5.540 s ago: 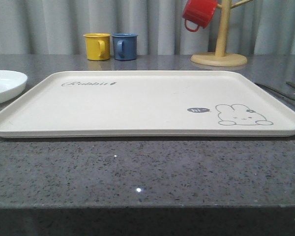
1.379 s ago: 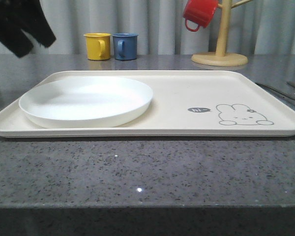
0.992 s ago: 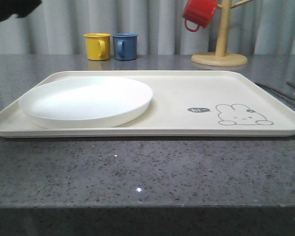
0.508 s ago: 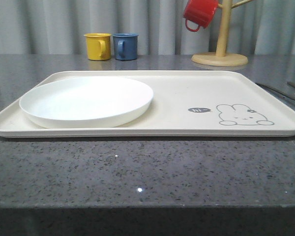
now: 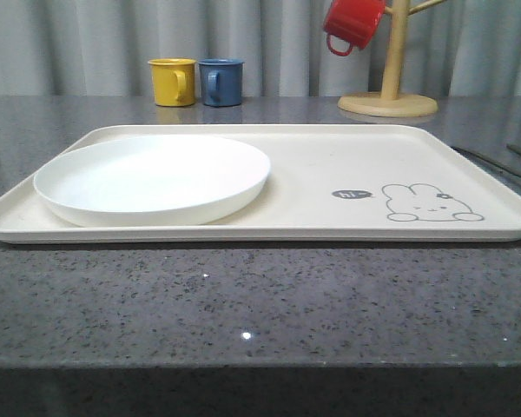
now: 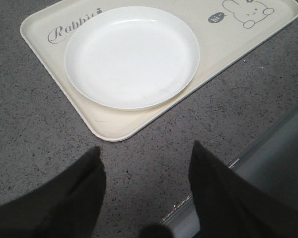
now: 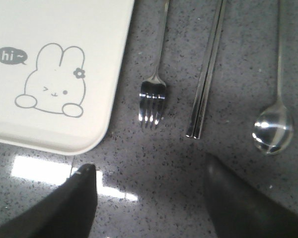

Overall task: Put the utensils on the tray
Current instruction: 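Grasp the silver fork beside the tray with the right gripper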

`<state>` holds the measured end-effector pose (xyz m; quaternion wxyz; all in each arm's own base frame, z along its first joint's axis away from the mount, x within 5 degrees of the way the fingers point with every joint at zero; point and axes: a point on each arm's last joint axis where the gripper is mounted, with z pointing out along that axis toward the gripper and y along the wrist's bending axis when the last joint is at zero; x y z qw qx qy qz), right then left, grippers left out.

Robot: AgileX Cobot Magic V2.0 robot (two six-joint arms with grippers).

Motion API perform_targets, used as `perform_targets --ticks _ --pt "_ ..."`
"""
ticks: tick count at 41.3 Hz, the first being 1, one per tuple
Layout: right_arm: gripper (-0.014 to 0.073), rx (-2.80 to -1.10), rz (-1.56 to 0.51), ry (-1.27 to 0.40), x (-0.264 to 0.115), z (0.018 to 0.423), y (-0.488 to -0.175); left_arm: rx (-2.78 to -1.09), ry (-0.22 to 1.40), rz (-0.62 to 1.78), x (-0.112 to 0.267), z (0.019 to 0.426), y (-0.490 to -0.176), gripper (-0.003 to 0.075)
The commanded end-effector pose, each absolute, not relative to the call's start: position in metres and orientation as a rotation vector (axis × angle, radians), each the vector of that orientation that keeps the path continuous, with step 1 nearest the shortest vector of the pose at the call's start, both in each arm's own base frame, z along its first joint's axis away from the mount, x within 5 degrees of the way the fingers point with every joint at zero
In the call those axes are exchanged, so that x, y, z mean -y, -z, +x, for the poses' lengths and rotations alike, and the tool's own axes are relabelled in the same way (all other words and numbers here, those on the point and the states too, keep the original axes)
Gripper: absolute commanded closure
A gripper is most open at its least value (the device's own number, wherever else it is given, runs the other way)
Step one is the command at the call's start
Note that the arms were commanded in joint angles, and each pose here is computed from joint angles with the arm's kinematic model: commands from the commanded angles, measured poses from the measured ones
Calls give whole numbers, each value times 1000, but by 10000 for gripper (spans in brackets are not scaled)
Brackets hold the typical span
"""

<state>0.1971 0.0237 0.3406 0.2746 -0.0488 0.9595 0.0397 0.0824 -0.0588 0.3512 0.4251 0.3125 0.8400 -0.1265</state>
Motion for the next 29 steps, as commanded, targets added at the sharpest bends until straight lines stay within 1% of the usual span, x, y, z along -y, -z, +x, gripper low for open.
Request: perform_targets --ticks 1,7,10,21,29 --pt "134 -2576 -148 -108 -27 220 -350 -2014 348 742 61 84 -364 355" --pt "265 -2659 -156 -90 -29 255 -340 -2014 348 742 61 84 -364 355" --pt "288 -2688 -158 -88 -30 269 -336 -2014 348 742 61 84 -364 355" --pt "287 -2766 -160 -86 -35 314 -313 -2014 348 742 61 84 -364 355" --pt "287 -2799 -161 -85 -37 337 -298 -2014 348 742 61 84 -364 355"
